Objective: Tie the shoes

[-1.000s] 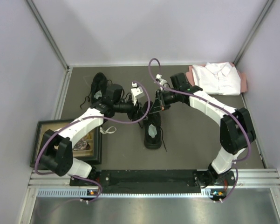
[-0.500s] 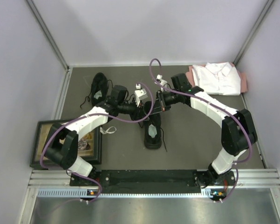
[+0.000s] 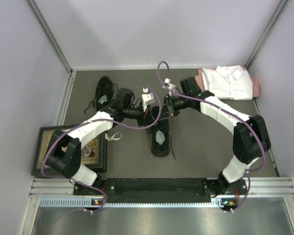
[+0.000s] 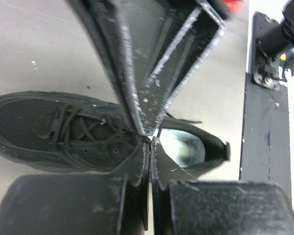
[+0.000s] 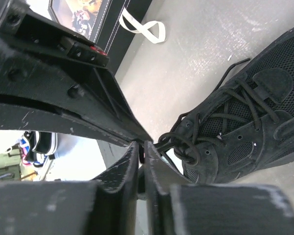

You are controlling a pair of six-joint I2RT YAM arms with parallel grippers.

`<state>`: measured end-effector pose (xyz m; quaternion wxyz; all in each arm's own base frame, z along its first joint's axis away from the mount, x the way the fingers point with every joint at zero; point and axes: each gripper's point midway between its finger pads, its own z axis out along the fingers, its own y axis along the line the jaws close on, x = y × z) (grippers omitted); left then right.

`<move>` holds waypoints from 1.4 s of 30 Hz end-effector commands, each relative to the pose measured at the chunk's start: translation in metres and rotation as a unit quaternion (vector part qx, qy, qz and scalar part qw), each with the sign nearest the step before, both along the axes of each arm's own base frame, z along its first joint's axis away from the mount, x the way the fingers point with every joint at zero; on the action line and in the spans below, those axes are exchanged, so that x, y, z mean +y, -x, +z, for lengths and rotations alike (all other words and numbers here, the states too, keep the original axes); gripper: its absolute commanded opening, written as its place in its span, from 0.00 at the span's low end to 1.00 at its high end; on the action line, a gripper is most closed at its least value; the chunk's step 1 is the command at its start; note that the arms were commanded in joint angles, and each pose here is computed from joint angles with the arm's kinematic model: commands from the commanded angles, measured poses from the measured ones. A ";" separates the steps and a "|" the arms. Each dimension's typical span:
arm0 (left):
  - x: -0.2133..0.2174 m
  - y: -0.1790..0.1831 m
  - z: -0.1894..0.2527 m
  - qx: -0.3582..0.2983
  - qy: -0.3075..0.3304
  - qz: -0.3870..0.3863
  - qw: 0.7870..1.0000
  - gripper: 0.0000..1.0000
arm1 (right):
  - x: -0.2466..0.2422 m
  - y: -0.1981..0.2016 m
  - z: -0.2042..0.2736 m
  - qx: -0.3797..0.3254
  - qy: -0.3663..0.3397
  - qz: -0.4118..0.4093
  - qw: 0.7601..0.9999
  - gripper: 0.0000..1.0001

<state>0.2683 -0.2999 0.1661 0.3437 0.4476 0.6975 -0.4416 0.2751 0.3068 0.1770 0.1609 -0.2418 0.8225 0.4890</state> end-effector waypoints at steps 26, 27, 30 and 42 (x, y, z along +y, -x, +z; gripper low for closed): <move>0.047 0.044 -0.050 -0.179 -0.094 -0.136 0.970 0.00 | -0.059 0.030 -0.026 -0.068 0.085 0.011 0.994 0.39; 0.047 0.043 -0.054 -0.180 -0.097 -0.139 0.969 0.01 | -0.061 0.030 -0.028 -0.080 0.087 0.018 0.993 0.39; 0.046 0.043 -0.055 -0.176 -0.098 -0.141 0.969 0.10 | -0.062 0.032 -0.036 -0.073 0.094 0.019 0.993 0.40; 0.055 0.049 -0.035 -0.187 -0.095 -0.108 0.972 0.49 | -0.061 0.033 -0.052 -0.072 0.091 0.024 0.993 0.47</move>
